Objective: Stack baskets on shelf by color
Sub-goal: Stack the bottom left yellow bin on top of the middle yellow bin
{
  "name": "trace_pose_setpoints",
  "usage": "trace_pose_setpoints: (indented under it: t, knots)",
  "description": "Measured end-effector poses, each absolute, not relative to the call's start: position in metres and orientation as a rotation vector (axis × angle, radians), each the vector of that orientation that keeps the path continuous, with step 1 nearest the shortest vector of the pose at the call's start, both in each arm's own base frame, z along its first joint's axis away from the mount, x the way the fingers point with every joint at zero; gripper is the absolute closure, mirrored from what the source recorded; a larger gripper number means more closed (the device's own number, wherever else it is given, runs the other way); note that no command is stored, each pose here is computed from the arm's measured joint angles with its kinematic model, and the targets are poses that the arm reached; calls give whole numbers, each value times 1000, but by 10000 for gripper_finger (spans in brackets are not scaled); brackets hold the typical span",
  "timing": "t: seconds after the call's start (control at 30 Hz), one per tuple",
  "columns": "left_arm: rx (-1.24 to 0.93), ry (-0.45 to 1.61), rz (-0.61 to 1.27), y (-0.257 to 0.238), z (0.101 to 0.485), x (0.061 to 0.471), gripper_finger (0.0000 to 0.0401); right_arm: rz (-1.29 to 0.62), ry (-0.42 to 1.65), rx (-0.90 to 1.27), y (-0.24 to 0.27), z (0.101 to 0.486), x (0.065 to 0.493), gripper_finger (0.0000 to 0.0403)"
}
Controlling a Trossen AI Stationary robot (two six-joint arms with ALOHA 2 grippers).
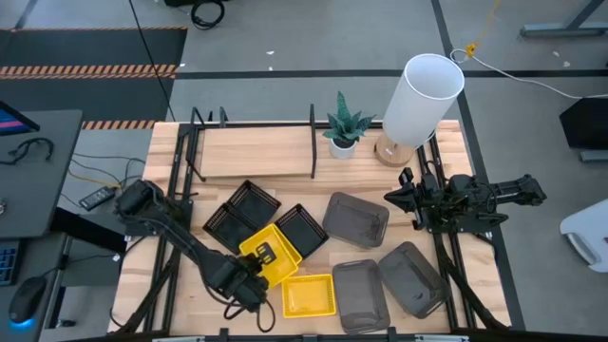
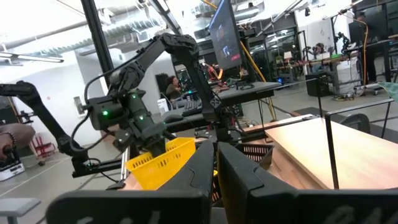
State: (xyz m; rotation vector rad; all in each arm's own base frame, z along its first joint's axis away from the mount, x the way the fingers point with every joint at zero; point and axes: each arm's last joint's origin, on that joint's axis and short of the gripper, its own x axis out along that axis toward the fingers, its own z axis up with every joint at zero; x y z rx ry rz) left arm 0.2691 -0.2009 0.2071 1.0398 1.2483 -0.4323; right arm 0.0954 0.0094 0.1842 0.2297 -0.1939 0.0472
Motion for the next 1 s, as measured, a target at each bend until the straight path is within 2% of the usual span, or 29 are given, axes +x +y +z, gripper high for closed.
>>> trace_pose_setpoints:
  t: [0.77, 1.0]
  knots:
    - [820, 1332, -450, -180, 200, 279, 388, 47, -194, 230, 9, 184, 95, 376]
    - [815, 1336, -435, -180, 196, 277, 341, 47, -194, 229, 9, 184, 95, 376]
